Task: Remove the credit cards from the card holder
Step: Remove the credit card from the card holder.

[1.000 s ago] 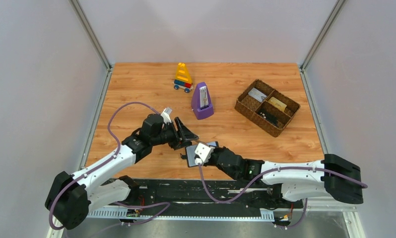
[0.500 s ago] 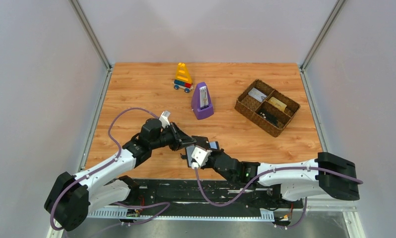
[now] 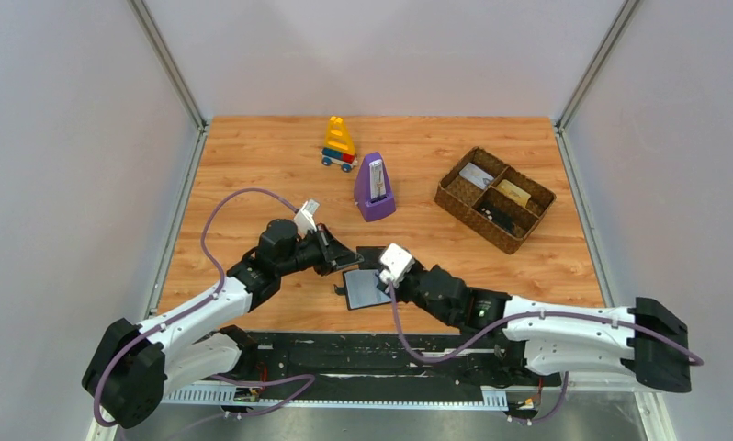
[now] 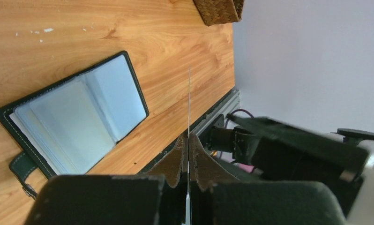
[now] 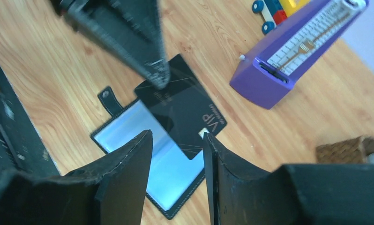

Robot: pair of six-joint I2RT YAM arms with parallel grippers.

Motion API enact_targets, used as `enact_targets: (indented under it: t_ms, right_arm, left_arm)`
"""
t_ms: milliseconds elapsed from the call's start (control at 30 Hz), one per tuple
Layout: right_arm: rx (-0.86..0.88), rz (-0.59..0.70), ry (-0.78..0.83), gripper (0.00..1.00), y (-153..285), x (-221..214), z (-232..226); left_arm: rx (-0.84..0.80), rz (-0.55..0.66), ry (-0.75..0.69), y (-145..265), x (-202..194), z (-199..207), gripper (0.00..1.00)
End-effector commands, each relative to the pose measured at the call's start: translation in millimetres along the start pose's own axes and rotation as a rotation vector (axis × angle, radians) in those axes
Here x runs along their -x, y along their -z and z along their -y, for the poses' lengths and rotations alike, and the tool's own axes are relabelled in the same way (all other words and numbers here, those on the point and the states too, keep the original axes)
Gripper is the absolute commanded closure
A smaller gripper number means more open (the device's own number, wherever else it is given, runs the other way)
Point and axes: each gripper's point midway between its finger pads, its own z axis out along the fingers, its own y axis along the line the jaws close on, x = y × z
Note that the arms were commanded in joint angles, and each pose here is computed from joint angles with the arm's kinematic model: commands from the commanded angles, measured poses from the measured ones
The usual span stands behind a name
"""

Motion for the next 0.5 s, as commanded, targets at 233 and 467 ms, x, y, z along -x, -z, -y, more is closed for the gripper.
enact_targets:
  t_ms: [233,467]
  right_arm:
    - [0.147,0.107,-0.691,0.51,29,49,54]
    - [0.284,0.024,-0.827,0.52,28,37,53]
  left_arm:
    - [-0.137,-0.056,-0.348,10,-8,19,1.0]
    - [-0.187,-0.054,-0.402,17,-8,32,1.0]
